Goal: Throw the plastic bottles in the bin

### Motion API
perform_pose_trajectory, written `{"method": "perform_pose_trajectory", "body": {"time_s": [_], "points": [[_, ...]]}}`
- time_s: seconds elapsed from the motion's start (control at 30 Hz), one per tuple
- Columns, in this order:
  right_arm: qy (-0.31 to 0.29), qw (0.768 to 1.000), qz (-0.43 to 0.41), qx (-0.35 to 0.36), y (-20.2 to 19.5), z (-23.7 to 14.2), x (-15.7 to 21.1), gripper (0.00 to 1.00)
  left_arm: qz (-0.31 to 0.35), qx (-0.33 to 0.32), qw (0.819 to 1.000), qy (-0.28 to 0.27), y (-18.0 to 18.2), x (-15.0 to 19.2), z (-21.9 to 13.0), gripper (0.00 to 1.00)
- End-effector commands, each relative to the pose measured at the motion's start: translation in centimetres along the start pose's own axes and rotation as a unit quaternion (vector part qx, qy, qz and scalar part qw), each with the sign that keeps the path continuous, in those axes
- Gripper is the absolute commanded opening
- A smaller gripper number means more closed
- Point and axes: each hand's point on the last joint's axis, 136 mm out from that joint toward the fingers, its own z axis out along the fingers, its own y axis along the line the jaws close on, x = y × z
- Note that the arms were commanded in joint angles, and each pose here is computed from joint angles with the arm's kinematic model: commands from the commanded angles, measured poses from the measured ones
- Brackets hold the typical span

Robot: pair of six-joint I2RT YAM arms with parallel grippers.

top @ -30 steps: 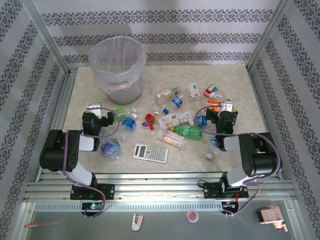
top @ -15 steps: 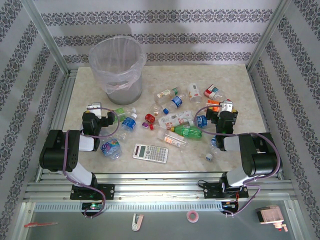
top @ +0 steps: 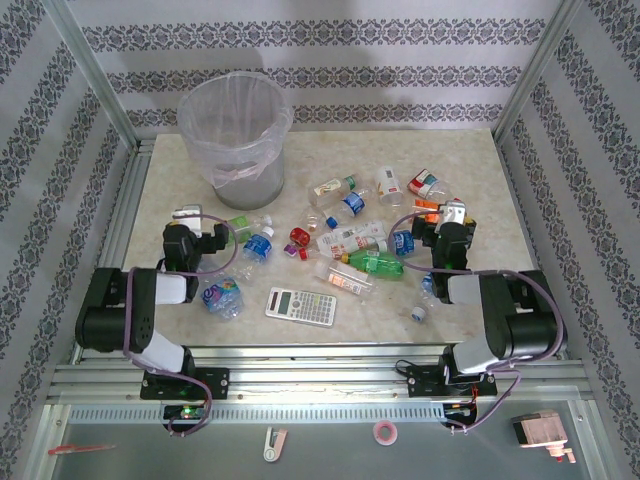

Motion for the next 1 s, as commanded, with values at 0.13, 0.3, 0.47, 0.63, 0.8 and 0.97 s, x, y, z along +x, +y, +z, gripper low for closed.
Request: {"method": "perform_pose_trajectory", "body": {"time_s": [0.13,0.3,0.47,0.63,0.8,0.97], "points": [[0.020,1.000,0.008,0.006,0.1,-4.4,-5.3,0.98,-0.024,0.007,0.998,-0.061,-0.5,-7.4,-4.4,0.99],[0.031,0.996,0.077,-0.029,0.5,-8.9,-7.8,0.98,-0.051,0.014,0.994,-0.099,-0.7,-11.8,-8.4,0.99],[0.127,0.981,0.142,-0.046,0.5,-13.3,-8.1,0.98,-0.061,0.059,0.990,-0.111,-2.1,-16.1,-12.6,0.99],[0.251,0.951,0.175,-0.029,0.2,-16.9,-5.8,0.98,-0.070,0.130,0.985,-0.087,-4.6,-18.8,-15.6,0.99],[0.362,0.911,0.199,0.010,-0.3,-19.6,-2.8,0.98,-0.089,0.202,0.974,-0.058,-7.0,-20.6,-17.9,0.99],[0.427,0.883,0.185,0.064,-1.7,-20.6,-0.1,0.98,-0.109,0.279,0.953,-0.054,-9.4,-21.9,-20.0,1.00]]}}
